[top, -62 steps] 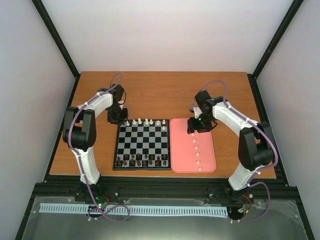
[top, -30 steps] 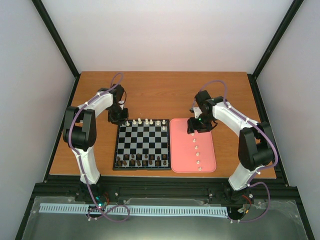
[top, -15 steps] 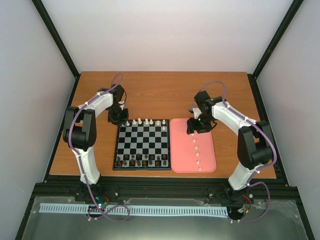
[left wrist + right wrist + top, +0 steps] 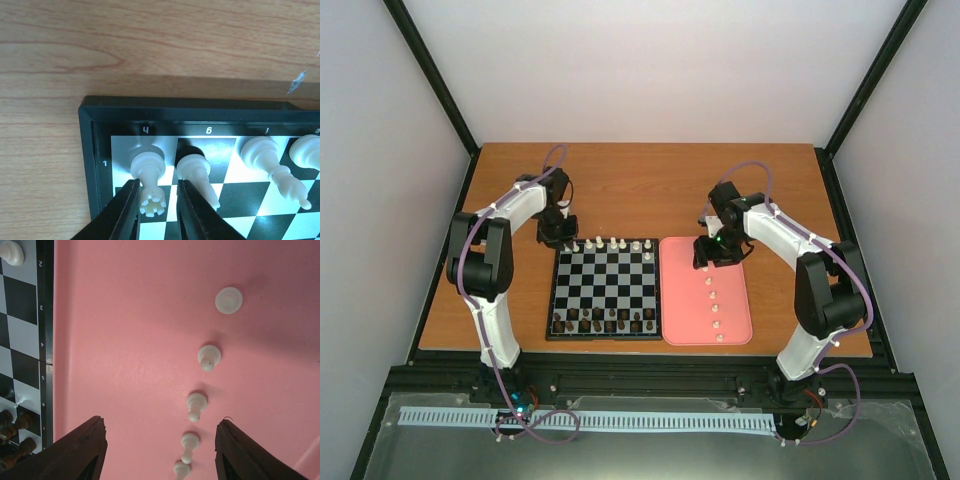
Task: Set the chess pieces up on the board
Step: Place the chess piece on the chessboard.
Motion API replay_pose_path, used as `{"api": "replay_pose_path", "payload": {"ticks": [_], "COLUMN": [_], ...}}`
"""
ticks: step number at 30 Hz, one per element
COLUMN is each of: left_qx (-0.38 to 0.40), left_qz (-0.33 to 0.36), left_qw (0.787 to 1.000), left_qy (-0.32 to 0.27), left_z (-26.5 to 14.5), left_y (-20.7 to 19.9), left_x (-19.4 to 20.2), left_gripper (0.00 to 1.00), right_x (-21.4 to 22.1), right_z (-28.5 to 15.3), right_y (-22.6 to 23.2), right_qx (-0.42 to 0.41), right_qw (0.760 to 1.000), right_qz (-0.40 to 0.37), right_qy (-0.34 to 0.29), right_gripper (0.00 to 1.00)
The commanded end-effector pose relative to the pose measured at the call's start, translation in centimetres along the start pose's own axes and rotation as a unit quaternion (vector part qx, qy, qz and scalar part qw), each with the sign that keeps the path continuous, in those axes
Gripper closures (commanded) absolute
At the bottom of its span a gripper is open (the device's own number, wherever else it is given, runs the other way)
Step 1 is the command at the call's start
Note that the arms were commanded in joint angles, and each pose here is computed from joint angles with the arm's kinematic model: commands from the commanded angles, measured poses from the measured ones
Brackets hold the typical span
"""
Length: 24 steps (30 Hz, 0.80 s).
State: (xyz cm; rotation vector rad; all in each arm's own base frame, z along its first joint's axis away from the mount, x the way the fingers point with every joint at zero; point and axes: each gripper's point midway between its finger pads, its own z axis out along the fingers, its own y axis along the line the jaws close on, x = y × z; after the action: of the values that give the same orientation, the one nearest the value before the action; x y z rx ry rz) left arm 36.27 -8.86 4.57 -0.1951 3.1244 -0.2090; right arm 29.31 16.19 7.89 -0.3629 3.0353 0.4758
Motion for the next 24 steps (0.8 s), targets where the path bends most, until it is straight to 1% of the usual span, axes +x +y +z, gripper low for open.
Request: {"api": "replay_pose_path", "payload": {"ticks": [1,13,24], "left_qx": [0.010,0.006,0.010], "left_qz": [0.014,0.019,0.025], "left_qw": [1.000,1.000,1.000], "left_qy": [-0.003,0.003,0.007], "left_z": [-0.28,0.06,0.18], "left_y": [-0.77,-0.75,-0.94], "left_x": [-0.78,-0.65,-0.67], "left_gripper": [0.76,0.76,0.73], "right_x": [-0.67,-0.61,-0.56], "right_z": [-0.10,0.20,0.43], "right_y": [-0.12,-0.12,-0.13], "right_qx": [-0.004,-0.006,-0.008], "right_qw": [1.000,1.000,1.000], "right_qz": [-0.001,0.000,0.001], "right_qy": [-0.007,-0.004,0.001], "right_gripper": [0.40,0.40,0.40]}}
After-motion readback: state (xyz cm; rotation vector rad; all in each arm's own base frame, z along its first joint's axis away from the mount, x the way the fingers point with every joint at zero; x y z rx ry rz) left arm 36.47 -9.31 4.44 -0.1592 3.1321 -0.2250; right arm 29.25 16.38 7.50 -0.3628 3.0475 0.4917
